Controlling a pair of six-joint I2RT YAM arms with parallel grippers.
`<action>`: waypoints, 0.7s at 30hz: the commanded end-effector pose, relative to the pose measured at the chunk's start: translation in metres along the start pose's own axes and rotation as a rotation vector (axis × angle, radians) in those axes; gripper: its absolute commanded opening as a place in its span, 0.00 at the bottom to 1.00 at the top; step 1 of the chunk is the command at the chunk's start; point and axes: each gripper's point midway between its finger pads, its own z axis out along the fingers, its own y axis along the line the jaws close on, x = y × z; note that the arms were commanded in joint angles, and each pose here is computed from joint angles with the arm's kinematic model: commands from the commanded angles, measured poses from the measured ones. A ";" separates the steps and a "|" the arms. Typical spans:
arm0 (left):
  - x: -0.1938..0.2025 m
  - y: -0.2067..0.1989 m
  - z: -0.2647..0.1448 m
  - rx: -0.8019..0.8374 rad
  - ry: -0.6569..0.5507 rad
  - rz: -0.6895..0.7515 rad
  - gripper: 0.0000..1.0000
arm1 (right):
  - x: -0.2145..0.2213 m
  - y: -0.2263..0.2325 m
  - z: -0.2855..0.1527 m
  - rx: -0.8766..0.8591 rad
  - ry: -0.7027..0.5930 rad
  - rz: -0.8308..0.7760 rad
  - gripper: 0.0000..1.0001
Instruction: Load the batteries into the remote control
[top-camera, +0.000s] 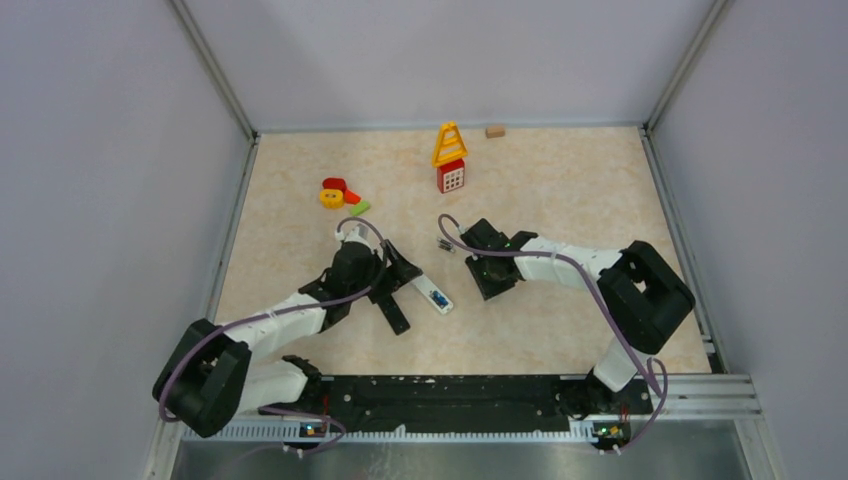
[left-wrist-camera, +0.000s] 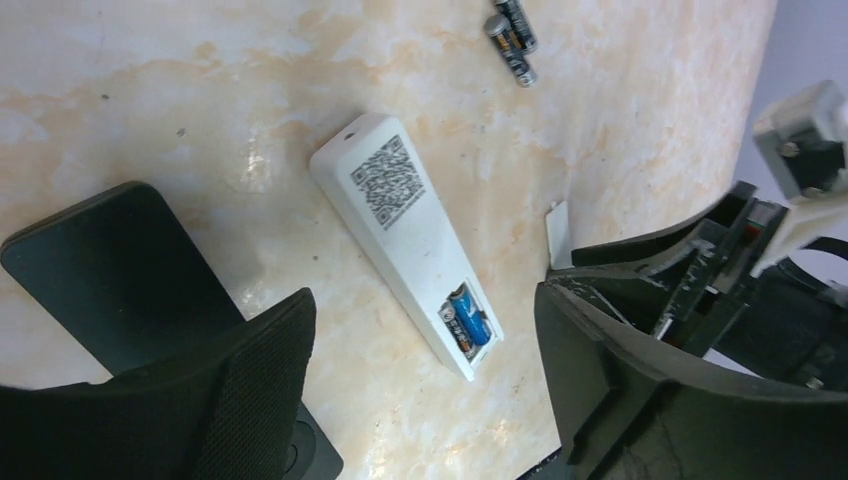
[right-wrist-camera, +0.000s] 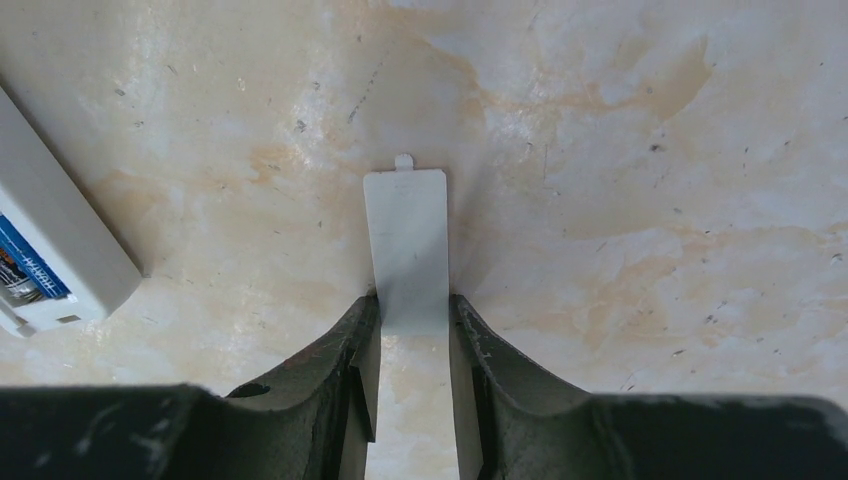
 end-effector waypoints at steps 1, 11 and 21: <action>-0.017 -0.034 -0.014 0.106 -0.049 0.084 0.87 | 0.002 0.003 0.002 -0.005 0.004 -0.012 0.28; -0.012 -0.089 -0.015 0.285 0.074 0.160 0.79 | -0.022 0.011 -0.027 -0.081 -0.124 0.016 0.28; 0.009 -0.111 0.001 0.406 0.226 0.120 0.61 | -0.033 0.025 -0.044 -0.186 -0.186 0.004 0.28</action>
